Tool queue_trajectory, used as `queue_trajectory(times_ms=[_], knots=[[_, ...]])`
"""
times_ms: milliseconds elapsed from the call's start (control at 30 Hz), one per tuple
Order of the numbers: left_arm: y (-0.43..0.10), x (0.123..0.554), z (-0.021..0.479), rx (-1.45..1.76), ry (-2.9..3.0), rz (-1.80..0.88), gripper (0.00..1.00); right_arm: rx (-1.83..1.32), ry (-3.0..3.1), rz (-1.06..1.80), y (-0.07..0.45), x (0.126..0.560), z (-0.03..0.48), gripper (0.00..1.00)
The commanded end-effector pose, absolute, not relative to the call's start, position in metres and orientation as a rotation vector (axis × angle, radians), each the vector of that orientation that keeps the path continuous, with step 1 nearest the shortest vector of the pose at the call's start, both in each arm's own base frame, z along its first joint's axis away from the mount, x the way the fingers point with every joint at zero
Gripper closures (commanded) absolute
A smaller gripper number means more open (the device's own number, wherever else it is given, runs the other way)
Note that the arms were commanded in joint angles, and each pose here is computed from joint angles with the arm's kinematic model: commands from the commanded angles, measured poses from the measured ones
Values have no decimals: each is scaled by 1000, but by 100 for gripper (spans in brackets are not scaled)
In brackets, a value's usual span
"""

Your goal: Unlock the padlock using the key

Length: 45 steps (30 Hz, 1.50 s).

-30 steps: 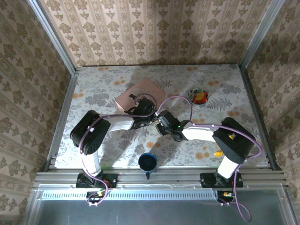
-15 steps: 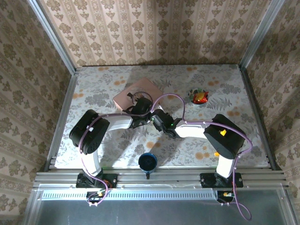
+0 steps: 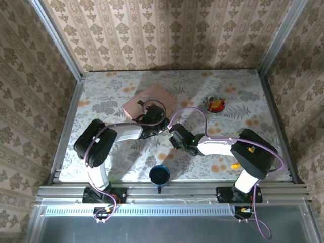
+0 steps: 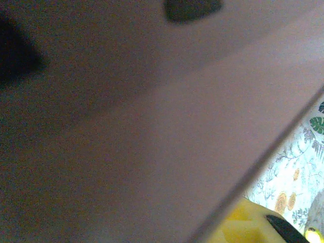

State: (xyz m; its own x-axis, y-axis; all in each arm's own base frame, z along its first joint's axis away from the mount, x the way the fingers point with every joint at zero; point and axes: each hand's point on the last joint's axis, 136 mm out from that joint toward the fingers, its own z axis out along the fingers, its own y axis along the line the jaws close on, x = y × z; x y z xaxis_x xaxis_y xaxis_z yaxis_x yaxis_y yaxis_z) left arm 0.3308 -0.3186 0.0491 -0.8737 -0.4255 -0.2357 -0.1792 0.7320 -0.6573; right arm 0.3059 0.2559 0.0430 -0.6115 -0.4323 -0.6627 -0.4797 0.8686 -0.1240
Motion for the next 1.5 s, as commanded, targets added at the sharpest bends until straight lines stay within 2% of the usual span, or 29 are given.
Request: queue_trajectory(times_ms=[0, 267, 533, 1467], knots=[[-319, 315, 50, -483, 2617, -946, 100, -601, 2372, 342, 264, 295, 51, 55], [-323, 314, 53, -444, 2608, -968, 100, -322, 2393, 790, 257, 313, 69, 61], [-324, 311, 60, -430, 2593, -1015, 100, -227, 2367, 1094, 264, 323, 80, 62], [-326, 314, 62, -452, 2573, -1070, 100, -248, 2364, 1208, 283, 332, 60, 67]])
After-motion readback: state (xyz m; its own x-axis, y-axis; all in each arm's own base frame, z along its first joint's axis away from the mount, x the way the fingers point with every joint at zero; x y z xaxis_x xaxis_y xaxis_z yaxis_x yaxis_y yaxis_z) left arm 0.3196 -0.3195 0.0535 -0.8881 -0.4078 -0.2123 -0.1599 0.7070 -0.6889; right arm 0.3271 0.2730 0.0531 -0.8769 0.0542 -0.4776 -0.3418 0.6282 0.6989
